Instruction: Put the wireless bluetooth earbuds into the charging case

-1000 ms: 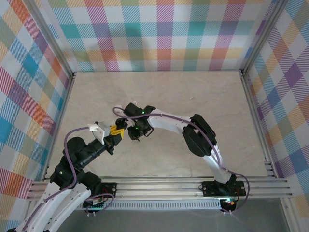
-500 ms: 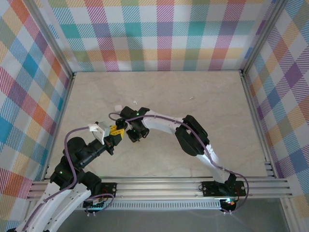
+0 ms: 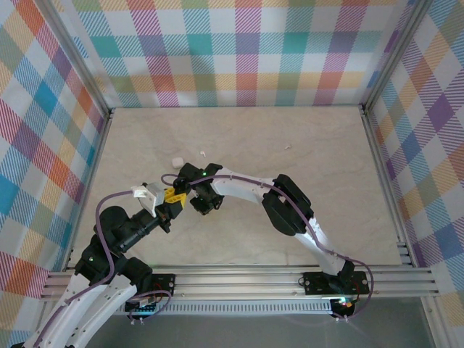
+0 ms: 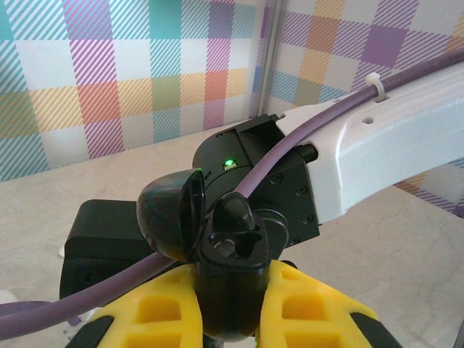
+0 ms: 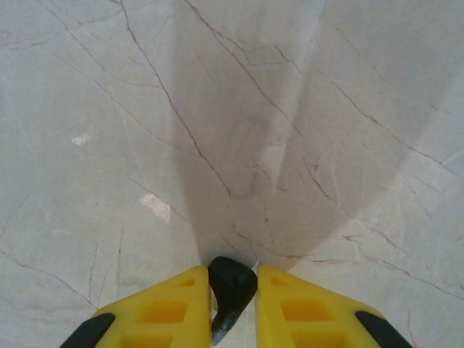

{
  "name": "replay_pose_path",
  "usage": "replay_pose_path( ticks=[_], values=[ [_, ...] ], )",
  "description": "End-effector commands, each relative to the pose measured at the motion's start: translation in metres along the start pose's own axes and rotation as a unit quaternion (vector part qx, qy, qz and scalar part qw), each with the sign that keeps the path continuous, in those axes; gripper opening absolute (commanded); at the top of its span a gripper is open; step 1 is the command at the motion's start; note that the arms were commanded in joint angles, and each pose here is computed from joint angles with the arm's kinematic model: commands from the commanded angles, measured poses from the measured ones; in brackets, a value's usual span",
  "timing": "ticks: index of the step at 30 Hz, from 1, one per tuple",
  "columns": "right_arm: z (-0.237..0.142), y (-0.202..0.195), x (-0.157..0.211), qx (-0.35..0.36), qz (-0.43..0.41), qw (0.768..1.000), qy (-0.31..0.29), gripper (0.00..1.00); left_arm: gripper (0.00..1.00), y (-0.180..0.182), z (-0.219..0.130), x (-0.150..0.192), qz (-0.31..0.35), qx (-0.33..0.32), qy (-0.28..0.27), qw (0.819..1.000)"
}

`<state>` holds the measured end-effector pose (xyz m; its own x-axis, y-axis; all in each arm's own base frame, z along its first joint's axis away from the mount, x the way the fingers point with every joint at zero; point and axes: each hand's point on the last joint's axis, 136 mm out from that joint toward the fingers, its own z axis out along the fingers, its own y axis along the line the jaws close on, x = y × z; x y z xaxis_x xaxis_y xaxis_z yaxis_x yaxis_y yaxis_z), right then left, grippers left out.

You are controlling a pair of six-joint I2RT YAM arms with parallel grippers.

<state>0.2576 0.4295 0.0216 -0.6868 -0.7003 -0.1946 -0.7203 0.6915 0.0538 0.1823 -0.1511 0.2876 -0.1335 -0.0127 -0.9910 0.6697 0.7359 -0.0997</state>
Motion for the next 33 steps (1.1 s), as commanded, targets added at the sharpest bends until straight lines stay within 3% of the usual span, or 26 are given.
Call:
replay_pose_path(
  ticks=[1, 20, 27, 33],
  values=[
    [-0.002, -0.007, 0.01, 0.025, -0.009, 1.0, 0.013, 0.16, 0.0, -0.004, -0.004, -0.007, -0.005, 0.007, -0.011, 1.0],
    [-0.023, -0.119, 0.089, 0.082, 0.126, 0.988, 0.045, 0.13, 0.0, -0.004, 0.019, 0.007, -0.028, 0.02, 0.002, 0.999],
    [-0.023, -0.115, 0.093, 0.067, 0.143, 0.986, 0.056, 0.26, 0.0, -0.003, 0.028, 0.012, -0.031, 0.024, 0.009, 0.999],
    [-0.045, -0.114, 0.09, 0.045, 0.174, 0.982, 0.058, 0.39, 0.0, -0.003, 0.036, 0.011, -0.035, 0.029, 0.011, 0.999]
  ],
)
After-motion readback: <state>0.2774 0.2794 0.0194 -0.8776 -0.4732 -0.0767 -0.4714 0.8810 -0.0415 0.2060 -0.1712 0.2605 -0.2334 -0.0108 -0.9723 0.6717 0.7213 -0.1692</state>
